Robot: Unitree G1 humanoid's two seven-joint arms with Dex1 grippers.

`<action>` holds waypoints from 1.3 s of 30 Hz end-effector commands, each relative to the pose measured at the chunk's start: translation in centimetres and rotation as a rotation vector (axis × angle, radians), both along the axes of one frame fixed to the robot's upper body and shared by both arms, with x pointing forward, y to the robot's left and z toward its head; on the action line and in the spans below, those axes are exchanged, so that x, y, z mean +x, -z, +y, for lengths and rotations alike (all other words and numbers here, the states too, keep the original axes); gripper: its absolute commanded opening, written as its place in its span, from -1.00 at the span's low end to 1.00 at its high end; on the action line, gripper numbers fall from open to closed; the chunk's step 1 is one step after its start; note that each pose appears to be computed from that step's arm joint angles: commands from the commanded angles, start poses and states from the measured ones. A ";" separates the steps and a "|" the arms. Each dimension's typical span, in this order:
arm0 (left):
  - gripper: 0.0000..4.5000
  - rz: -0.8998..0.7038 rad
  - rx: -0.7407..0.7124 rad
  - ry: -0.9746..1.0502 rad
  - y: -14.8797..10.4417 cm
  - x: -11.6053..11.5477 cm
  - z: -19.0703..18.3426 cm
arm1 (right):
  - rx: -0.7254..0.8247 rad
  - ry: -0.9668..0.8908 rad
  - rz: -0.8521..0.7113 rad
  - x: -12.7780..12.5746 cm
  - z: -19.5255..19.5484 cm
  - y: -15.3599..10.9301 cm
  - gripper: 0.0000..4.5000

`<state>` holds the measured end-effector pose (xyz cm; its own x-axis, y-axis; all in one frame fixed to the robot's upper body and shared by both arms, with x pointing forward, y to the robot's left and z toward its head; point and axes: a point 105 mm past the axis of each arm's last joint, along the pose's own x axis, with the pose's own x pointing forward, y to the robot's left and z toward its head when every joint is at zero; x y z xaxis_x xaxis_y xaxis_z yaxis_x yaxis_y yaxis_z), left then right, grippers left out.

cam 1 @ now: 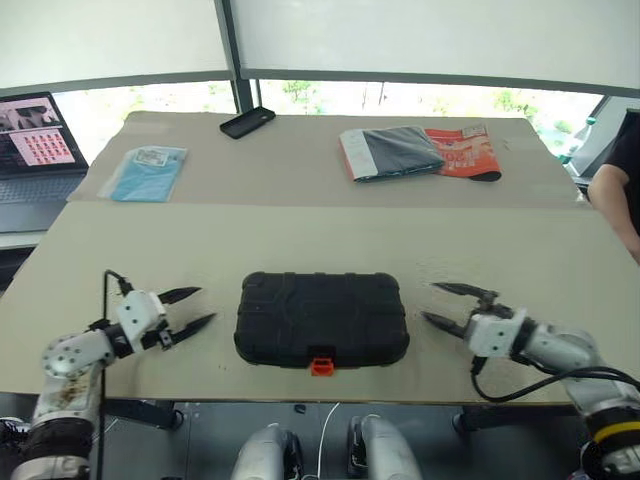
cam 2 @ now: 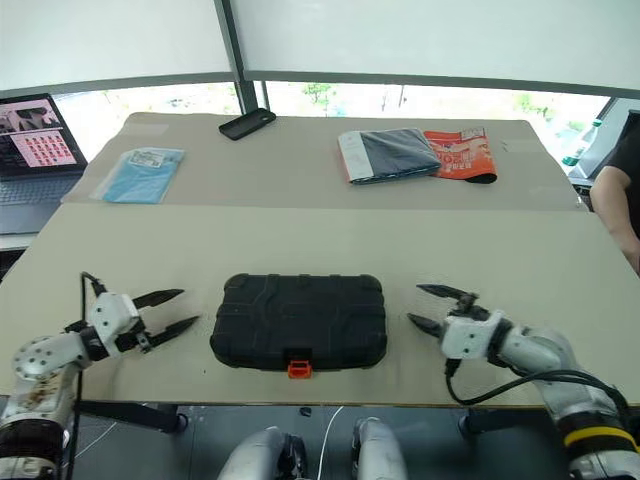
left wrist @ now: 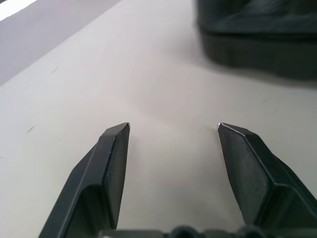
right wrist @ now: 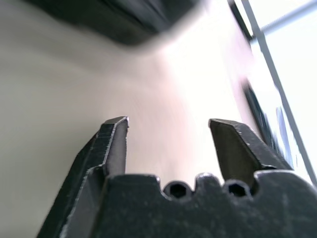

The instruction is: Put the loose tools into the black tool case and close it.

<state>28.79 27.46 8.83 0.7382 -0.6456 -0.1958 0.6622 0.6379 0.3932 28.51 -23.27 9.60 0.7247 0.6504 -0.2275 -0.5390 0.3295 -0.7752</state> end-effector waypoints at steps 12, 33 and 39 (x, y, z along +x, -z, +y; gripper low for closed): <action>-0.97 0.083 -0.056 0.151 -3.7 8.6 -8.9 | 0.184 -0.271 0.598 -8.3 8.4 1.0 -1.00; -0.97 0.280 -0.199 0.275 -2.1 3.4 -6.9 | 0.240 -0.012 0.182 4.8 11.2 -0.9 -1.00; -0.97 0.205 -0.228 0.111 -3.8 4.2 -5.0 | 0.226 -0.053 0.204 5.2 11.2 -0.8 -1.00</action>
<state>32.34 21.87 10.10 0.5761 -0.7848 -0.2285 0.8105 0.5846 0.0360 33.68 -12.04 8.82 0.6515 0.7148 -0.2543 -0.7136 0.4634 -0.5255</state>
